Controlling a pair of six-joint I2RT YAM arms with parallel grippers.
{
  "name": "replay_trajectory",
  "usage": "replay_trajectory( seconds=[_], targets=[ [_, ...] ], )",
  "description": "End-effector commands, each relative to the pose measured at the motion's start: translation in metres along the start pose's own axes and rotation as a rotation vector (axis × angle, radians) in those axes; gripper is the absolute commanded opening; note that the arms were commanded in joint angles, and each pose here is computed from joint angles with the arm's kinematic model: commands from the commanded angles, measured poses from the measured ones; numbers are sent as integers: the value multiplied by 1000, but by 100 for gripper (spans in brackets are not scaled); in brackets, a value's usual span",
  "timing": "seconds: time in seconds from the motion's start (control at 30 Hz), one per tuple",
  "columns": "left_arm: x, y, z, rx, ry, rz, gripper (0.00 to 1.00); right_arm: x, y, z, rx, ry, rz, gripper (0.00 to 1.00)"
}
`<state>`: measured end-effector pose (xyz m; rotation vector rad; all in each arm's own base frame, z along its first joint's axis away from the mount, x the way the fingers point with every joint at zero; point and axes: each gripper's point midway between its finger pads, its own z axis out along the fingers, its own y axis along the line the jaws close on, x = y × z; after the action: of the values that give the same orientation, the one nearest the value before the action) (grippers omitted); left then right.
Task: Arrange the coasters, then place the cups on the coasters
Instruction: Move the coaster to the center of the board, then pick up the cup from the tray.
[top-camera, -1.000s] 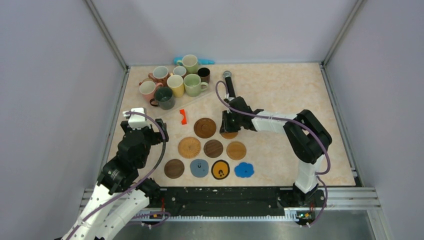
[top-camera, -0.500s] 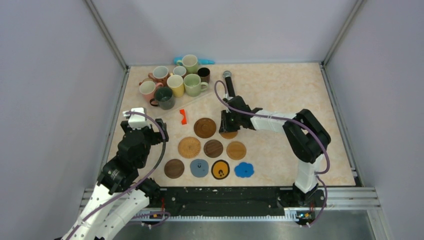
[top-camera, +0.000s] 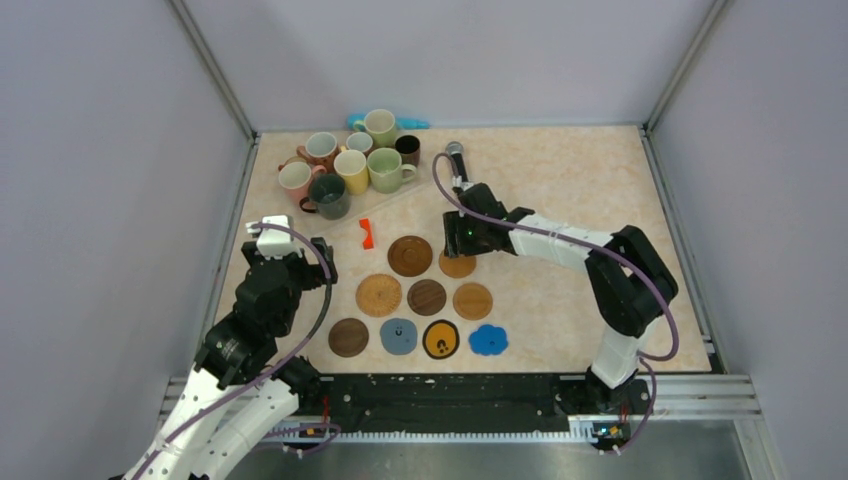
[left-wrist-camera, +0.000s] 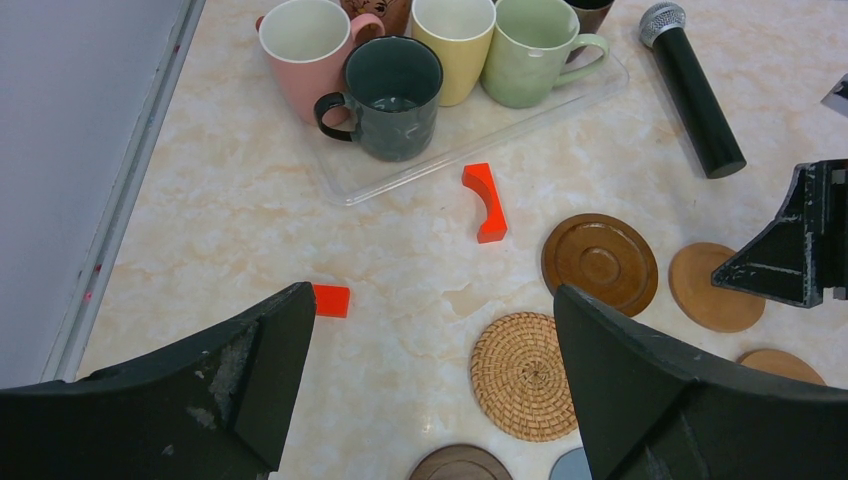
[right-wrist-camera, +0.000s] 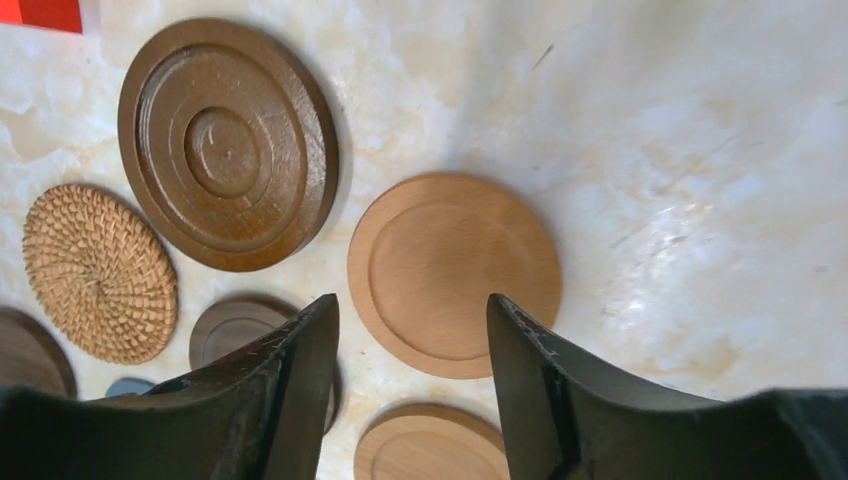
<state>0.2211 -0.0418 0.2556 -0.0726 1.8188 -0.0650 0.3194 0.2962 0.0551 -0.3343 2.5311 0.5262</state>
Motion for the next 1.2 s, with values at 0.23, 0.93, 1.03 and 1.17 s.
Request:
replay_trajectory(
  seconds=[0.23, 0.93, 1.03, 1.17],
  targets=[
    [0, -3, 10, -16, 0, 3, 95, -74, -2, -75, 97, -270, -7, 84],
    [-15, 45, 115, -306, 208, -258, 84, -10, 0, -157, -108, -385, 27, 99],
    [-5, 47, 139, -288, 245, -320, 79, -3, 6, -159, -155, -365, 0, 99],
    [-1, 55, 170, -277, 265, -424, 74, -2, 11, -163, -184, -367, -26, 99]
  ],
)
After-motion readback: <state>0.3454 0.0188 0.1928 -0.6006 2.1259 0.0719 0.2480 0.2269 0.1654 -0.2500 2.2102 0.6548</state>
